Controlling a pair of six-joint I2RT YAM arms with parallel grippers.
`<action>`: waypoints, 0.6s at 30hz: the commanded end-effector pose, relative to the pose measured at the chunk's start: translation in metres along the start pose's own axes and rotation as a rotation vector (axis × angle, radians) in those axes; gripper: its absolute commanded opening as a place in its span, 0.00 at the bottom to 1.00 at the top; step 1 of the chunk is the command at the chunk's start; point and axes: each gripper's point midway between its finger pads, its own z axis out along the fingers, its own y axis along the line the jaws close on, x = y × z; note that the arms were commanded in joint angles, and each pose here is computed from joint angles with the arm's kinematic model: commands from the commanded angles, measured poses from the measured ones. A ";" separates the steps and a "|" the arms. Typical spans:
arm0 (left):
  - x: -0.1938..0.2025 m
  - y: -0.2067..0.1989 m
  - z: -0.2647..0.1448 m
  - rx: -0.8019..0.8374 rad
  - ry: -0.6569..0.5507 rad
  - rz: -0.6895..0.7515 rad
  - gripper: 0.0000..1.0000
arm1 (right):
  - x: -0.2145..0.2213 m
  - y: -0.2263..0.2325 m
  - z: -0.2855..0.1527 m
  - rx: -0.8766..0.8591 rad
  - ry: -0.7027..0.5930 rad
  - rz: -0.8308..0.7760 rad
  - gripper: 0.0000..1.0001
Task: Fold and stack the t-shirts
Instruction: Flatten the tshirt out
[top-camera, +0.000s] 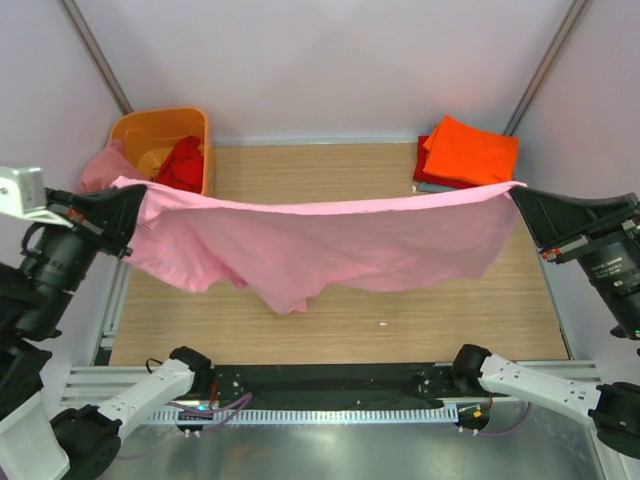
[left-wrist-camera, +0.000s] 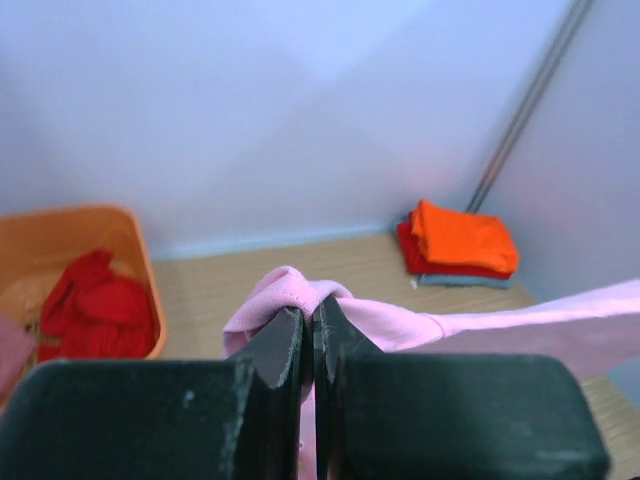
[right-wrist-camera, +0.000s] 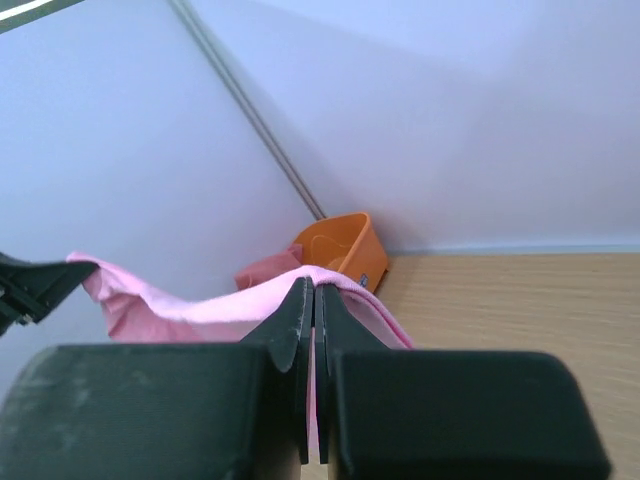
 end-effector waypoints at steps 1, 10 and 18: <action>-0.057 -0.037 -0.023 0.218 -0.172 0.094 0.00 | -0.019 0.020 -0.016 -0.144 -0.027 -0.085 0.01; -0.060 -0.064 0.002 0.321 -0.124 0.080 0.00 | -0.033 -0.044 -0.001 0.287 -0.073 -0.163 0.01; 0.019 -0.033 0.122 0.206 0.105 -0.011 0.00 | 0.026 -0.110 0.052 0.824 0.021 -0.511 0.01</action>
